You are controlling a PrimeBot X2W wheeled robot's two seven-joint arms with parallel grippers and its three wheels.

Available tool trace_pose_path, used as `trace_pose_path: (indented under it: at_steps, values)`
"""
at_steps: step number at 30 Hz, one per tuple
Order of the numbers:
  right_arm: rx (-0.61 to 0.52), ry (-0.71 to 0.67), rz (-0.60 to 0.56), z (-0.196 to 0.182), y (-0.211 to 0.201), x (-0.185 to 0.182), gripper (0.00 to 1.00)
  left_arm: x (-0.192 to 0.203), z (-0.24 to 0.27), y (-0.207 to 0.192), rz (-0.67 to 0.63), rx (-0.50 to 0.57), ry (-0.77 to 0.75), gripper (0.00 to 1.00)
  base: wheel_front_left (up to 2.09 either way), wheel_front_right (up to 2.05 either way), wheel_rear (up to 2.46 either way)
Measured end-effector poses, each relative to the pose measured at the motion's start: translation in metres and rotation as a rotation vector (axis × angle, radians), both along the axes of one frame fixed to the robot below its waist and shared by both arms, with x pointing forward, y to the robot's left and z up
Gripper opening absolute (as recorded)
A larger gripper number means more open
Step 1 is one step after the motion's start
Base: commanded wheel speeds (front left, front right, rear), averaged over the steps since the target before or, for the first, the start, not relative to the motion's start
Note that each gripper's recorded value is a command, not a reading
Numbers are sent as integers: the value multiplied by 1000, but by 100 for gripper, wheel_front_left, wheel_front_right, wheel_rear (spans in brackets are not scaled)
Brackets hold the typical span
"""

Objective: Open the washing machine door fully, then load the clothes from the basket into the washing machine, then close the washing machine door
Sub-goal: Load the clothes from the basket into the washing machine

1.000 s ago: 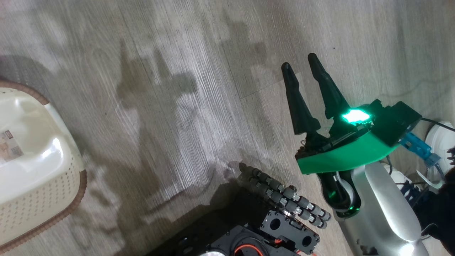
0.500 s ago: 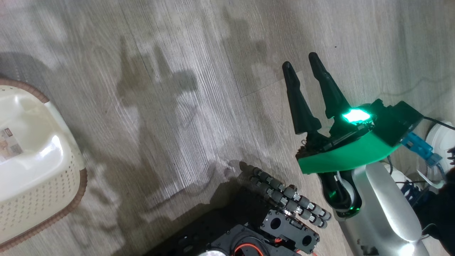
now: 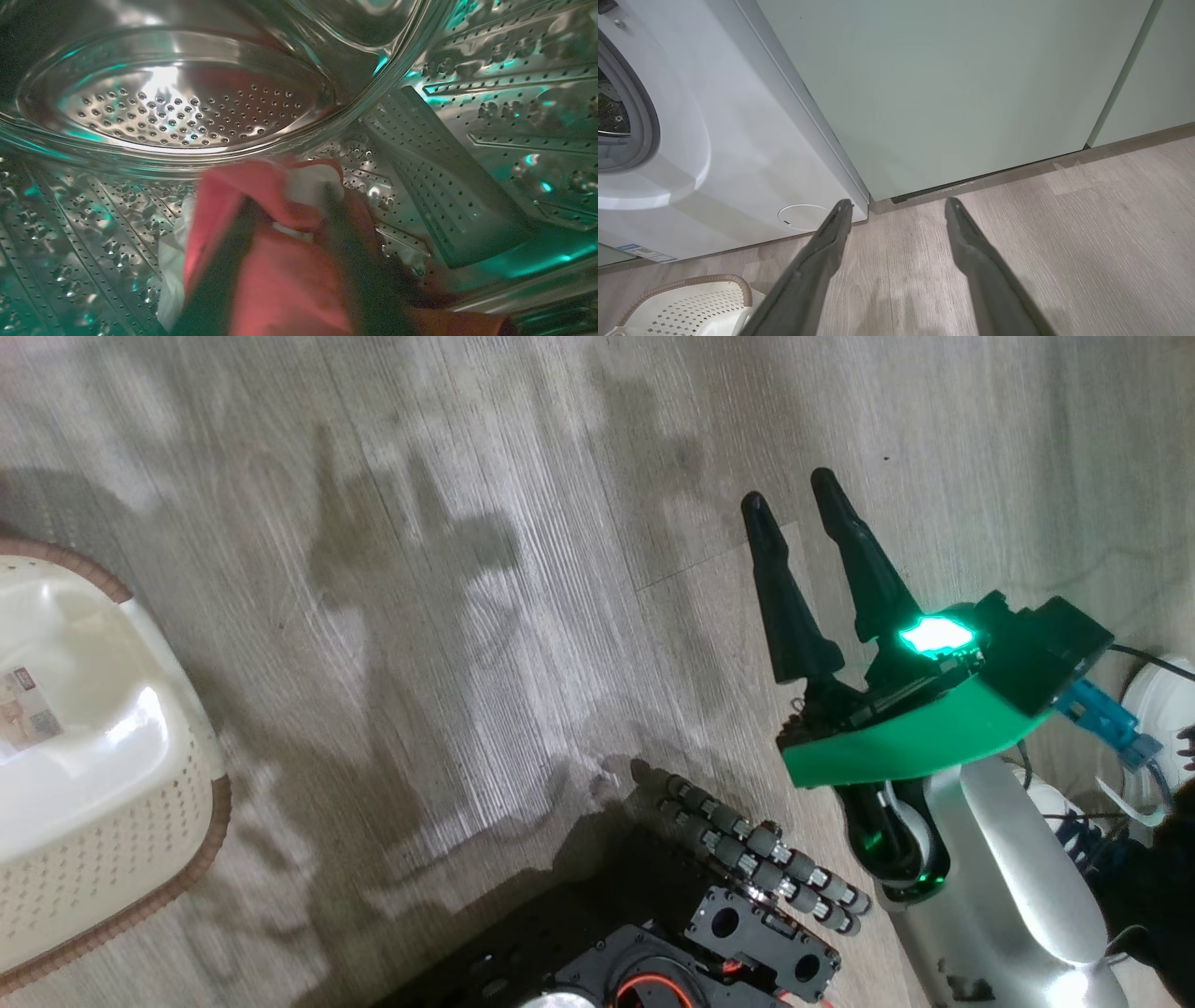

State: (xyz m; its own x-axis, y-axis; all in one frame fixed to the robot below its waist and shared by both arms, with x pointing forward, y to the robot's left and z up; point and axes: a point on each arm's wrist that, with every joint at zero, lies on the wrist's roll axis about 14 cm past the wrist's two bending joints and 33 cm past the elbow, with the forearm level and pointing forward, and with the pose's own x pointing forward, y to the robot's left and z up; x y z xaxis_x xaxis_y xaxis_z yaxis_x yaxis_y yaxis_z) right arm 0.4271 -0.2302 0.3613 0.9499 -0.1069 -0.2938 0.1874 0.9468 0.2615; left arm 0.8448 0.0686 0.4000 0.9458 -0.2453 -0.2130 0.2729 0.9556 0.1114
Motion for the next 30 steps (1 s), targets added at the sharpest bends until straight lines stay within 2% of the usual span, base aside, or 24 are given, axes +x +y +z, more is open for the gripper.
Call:
trace_pose_path:
  at_steps: [14,20,25,30]
  values:
    - [-25,-47,21,15,0,10,100,-7,10,-3,-22,20,-30,100,0,0,0]
    - [-59,-90,45,26,1,21,100,-31,0,-4,-49,7,-5,100,0,0,0]
    - [-89,-129,64,38,3,27,100,-48,15,7,-32,-29,-21,100,0,0,0]
    - [-109,-180,83,55,8,32,100,-83,16,-1,-69,-45,-8,100,0,0,0]
